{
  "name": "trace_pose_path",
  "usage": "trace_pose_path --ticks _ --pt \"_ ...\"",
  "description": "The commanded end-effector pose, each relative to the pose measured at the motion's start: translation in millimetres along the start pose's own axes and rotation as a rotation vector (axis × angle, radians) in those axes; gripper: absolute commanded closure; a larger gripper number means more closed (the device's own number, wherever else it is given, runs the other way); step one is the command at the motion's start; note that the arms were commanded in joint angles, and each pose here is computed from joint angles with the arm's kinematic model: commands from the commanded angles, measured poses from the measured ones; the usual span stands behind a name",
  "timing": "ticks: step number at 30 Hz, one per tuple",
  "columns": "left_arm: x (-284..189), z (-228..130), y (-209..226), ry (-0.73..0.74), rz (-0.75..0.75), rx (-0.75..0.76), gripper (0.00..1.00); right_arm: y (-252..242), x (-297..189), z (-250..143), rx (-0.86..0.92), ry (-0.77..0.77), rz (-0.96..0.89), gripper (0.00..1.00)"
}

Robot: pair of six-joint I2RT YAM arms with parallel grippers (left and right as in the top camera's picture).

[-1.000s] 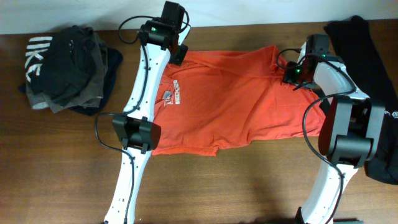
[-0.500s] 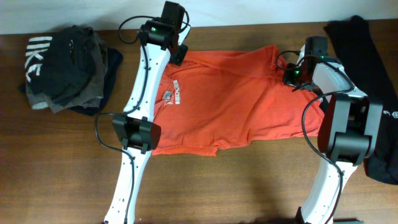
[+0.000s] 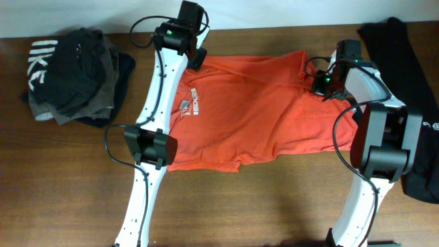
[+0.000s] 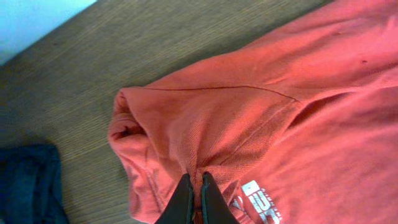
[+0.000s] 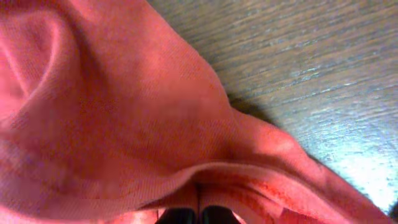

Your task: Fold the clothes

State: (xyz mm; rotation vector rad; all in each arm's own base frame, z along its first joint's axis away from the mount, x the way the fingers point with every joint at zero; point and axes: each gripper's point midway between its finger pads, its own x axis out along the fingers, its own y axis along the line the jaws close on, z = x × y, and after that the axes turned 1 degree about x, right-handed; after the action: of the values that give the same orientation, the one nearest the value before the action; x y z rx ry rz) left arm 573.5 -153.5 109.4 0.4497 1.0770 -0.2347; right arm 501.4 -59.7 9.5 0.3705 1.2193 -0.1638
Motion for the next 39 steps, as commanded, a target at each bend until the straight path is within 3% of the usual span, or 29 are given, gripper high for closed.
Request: trace_pose_path --ticks 1,12,15,17,20,29,34,35,37,39 --pt "-20 12 17 -0.060 0.054 -0.033 0.99 17 -49 34 -0.025 -0.085 0.025 0.96" --pt "-72 26 41 -0.141 0.103 -0.063 0.99 28 -115 54 -0.056 -0.099 0.012 0.96" --pt "-81 26 48 -0.151 0.108 -0.075 0.99 29 -119 56 -0.057 -0.105 0.014 0.96" --pt "-84 24 49 -0.147 0.106 -0.077 0.99 29 -119 54 -0.056 -0.096 0.015 0.90" --pt "-84 21 48 -0.132 0.103 -0.074 0.99 29 -118 50 -0.055 -0.080 0.012 0.96" --pt "-83 19 48 -0.127 0.102 -0.072 0.99 28 -117 49 -0.054 -0.076 0.011 0.96" --pt "-83 19 48 -0.127 0.101 -0.073 0.99 28 -117 48 -0.054 -0.071 0.011 0.90" --pt "-83 19 48 -0.127 0.101 -0.073 0.99 28 -117 47 -0.054 -0.069 0.011 0.82" --pt "-83 19 48 -0.127 0.101 -0.073 0.99 28 -117 47 -0.054 -0.068 0.010 0.85" --pt "-83 19 48 -0.127 0.101 -0.072 0.99 28 -117 47 -0.054 -0.067 0.010 0.96"
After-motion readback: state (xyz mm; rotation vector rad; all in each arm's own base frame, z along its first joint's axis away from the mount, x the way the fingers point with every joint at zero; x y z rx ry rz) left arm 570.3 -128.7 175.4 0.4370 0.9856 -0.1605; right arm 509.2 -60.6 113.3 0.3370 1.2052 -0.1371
